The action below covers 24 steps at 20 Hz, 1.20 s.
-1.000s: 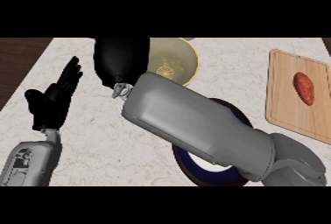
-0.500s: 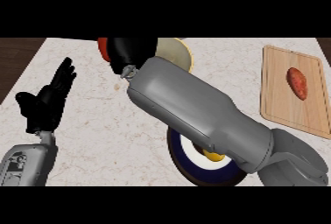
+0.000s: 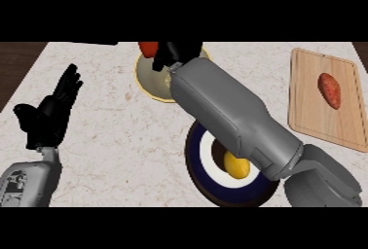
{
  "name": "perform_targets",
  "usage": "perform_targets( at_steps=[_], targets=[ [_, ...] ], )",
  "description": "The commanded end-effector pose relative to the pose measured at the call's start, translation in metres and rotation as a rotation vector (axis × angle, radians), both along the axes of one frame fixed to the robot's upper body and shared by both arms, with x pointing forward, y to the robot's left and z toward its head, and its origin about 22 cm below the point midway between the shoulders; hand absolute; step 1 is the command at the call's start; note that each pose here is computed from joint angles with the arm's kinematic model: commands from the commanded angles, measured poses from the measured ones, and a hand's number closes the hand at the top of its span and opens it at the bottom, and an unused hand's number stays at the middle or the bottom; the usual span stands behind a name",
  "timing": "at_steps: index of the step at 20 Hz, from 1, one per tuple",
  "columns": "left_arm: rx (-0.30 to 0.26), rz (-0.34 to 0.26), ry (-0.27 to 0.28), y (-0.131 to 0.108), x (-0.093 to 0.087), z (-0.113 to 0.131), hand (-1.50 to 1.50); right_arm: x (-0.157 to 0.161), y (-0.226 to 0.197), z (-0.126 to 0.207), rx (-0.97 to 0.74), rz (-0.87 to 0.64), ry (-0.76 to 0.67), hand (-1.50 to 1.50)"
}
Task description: Pick the bell pepper from the plate and place it in the bowl
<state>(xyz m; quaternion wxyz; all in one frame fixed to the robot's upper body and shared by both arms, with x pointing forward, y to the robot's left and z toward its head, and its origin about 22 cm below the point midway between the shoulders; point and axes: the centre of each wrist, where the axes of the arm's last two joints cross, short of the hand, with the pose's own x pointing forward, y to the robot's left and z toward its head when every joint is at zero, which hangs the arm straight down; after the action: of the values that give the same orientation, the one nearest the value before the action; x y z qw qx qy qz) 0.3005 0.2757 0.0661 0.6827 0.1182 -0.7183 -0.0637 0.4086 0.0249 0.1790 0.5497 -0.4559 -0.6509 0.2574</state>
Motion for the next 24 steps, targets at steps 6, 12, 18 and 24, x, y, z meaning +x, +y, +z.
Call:
perform_targets(
  at_steps=[6, 12, 18, 24],
  targets=[
    [-0.003, 0.007, -0.001, 0.005, -0.001, 0.002, 0.00, 0.028, -0.048, -0.052, -0.093, -0.151, 0.284, 1.50],
    [-0.007, -0.008, -0.012, 0.001, -0.001, 0.010, 0.00, 0.031, -0.063, -0.068, 0.012, -0.058, 0.369, -1.50],
    [-0.011, 0.030, 0.012, 0.011, -0.011, -0.005, 0.00, 0.029, -0.067, -0.065, 0.346, 0.037, 0.195, -1.50],
    [-0.020, 0.047, 0.008, 0.014, -0.012, -0.010, 0.00, 0.032, -0.090, -0.044, 0.738, 0.020, -0.085, -1.50]
  ],
)
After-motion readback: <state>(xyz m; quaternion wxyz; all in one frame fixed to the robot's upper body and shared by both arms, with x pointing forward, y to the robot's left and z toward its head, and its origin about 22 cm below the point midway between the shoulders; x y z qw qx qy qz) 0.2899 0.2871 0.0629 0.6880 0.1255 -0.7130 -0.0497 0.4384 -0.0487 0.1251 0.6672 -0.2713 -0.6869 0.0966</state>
